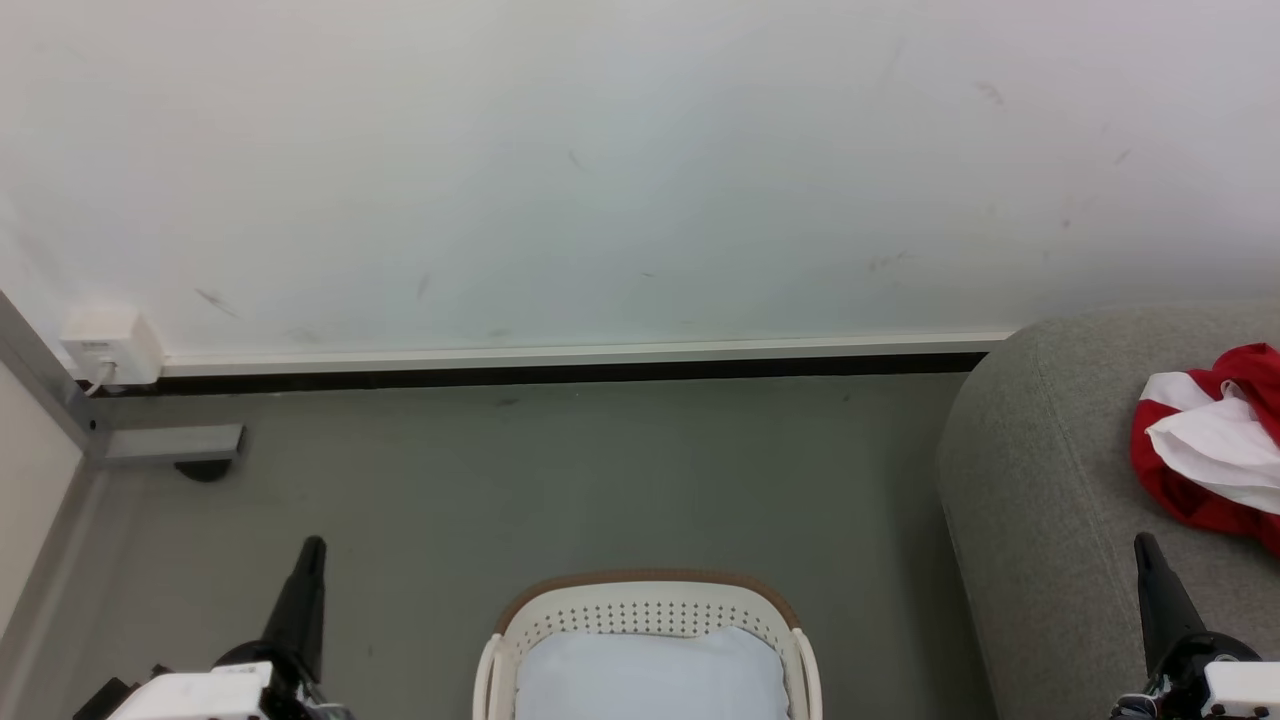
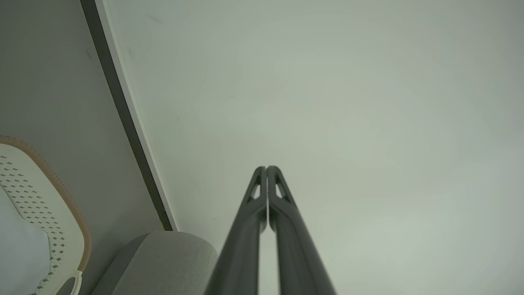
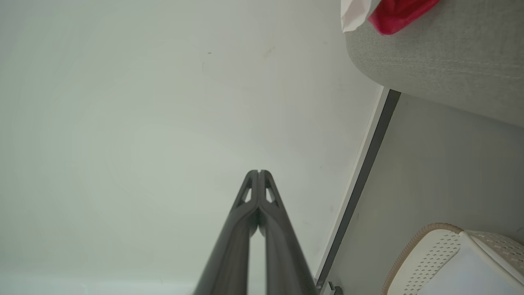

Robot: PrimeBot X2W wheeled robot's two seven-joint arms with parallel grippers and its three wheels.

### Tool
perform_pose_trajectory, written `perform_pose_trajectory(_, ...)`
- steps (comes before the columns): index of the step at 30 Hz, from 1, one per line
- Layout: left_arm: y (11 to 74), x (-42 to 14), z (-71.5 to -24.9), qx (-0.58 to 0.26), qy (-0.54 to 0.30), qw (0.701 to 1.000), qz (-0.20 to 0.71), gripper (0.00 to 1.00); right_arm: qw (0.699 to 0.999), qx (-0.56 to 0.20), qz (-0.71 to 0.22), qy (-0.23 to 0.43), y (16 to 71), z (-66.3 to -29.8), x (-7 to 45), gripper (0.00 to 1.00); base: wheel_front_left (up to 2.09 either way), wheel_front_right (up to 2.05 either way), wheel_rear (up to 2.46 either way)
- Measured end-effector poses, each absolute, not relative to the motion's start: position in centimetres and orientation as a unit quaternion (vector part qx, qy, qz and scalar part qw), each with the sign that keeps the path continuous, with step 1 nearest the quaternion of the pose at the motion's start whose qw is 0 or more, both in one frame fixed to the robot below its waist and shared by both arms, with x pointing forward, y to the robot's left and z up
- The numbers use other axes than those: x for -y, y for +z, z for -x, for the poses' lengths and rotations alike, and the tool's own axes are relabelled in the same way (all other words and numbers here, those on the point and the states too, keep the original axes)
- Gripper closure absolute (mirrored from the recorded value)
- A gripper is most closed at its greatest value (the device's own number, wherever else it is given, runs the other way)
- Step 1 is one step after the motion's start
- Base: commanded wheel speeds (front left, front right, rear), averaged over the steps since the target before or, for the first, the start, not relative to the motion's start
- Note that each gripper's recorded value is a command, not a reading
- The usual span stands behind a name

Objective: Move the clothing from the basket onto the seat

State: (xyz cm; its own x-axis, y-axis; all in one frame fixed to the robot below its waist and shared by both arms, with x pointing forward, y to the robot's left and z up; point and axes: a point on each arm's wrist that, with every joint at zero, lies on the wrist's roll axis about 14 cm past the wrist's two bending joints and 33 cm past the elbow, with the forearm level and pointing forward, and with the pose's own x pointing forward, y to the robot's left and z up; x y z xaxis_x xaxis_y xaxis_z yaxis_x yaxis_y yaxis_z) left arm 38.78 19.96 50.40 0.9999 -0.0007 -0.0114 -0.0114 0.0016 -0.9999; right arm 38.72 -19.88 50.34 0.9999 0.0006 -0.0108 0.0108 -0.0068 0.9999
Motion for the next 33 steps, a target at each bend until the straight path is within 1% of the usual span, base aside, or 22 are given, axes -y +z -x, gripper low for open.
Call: perform_pose_trajectory(33, 50.4, -19.96, -38.78, -0.004, 0.004, 0.708, 0.707, 1.0, 0.705, -0.004, -0.71, -0.004, 50.34, -38.72, 19.88, 1.0, 0.0, 0.0, 0.0)
